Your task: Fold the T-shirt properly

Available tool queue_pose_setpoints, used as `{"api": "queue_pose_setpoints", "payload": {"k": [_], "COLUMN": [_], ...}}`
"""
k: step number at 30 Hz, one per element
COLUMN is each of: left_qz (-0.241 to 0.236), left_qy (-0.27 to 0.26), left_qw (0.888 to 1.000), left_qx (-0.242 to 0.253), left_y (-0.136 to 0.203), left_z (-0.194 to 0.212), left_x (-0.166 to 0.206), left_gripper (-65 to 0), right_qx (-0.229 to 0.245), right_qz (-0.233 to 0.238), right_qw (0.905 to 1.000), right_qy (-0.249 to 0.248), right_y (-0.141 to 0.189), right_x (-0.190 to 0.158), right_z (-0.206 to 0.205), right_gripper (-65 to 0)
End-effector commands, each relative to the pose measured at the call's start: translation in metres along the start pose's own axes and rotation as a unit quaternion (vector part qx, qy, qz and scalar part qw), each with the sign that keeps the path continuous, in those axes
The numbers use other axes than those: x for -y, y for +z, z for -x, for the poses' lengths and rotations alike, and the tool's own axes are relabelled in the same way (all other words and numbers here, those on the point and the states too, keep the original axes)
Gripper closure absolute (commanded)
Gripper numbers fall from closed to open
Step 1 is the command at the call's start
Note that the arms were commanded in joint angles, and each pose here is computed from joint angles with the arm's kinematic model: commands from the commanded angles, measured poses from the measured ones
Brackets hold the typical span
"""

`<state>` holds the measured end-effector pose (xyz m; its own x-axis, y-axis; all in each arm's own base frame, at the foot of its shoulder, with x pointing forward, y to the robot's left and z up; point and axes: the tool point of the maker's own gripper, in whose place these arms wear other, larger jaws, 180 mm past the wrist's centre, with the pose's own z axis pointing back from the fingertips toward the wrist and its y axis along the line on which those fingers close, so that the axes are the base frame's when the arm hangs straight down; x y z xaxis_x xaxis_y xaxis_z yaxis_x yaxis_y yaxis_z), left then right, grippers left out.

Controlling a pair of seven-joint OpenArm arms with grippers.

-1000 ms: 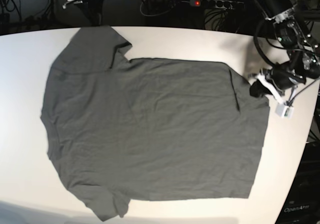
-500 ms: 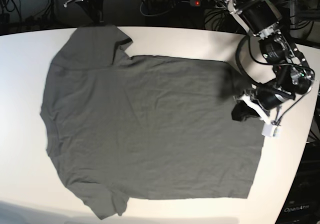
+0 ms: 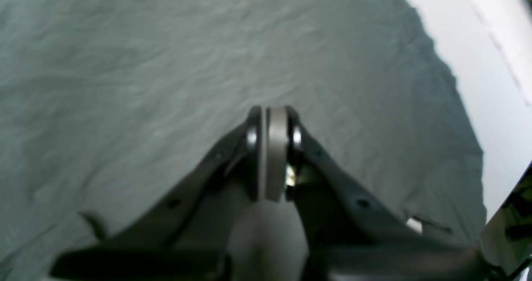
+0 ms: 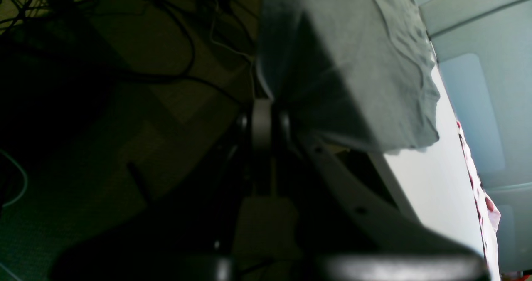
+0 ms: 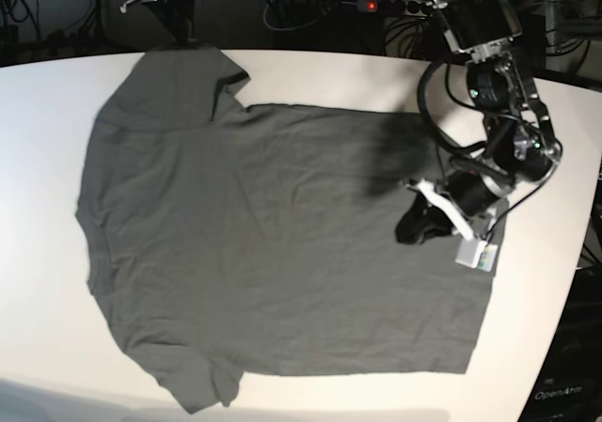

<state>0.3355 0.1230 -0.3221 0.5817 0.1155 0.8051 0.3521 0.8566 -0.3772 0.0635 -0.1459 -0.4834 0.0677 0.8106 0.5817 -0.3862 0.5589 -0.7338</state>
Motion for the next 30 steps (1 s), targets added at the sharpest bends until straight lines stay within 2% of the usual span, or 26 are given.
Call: {"api": "queue_pose_setpoints", "payload": {"k": [1, 6, 11, 20, 30], "left_qz": [-0.008, -0.057, -0.073, -0.095, -0.128], "left_qy": [-0.003, 0.023, 0.019, 0.046, 0.022], "left_qw": [1.0, 0.998, 0.996, 0.994, 0.991], "left_qx": [0.024, 0.023, 0.038, 0.02, -0.006], "left_y": [0.006, 0.022, 0.031, 0.012, 0.007], "left_z": [-0.013, -0.005, -0.006, 0.019, 0.028], "left_x": [-0.005, -0.033, -0.044, -0.058, -0.065], "left_gripper": [-2.4, -2.4, -2.4, -2.4, -2.4], "right_qx": [0.003, 0.004, 0.004, 0.003, 0.002], "right_qz": [0.006, 0.005, 0.005, 0.005, 0.003], "right_qw": [0.9999, 0.9999, 0.9999, 0.9999, 0.9999], "right_qy": [0.011, 0.011, 0.011, 0.011, 0.011], "right_y": [0.005, 0.006, 0.006, 0.007, 0.009], "right_x": [0.004, 0.004, 0.004, 0.003, 0.002], "right_z": [0.001, 0.0, 0.0, 0.0, 0.0], "right_gripper": [0.0, 0.0, 0.0, 0.0, 0.0]}}
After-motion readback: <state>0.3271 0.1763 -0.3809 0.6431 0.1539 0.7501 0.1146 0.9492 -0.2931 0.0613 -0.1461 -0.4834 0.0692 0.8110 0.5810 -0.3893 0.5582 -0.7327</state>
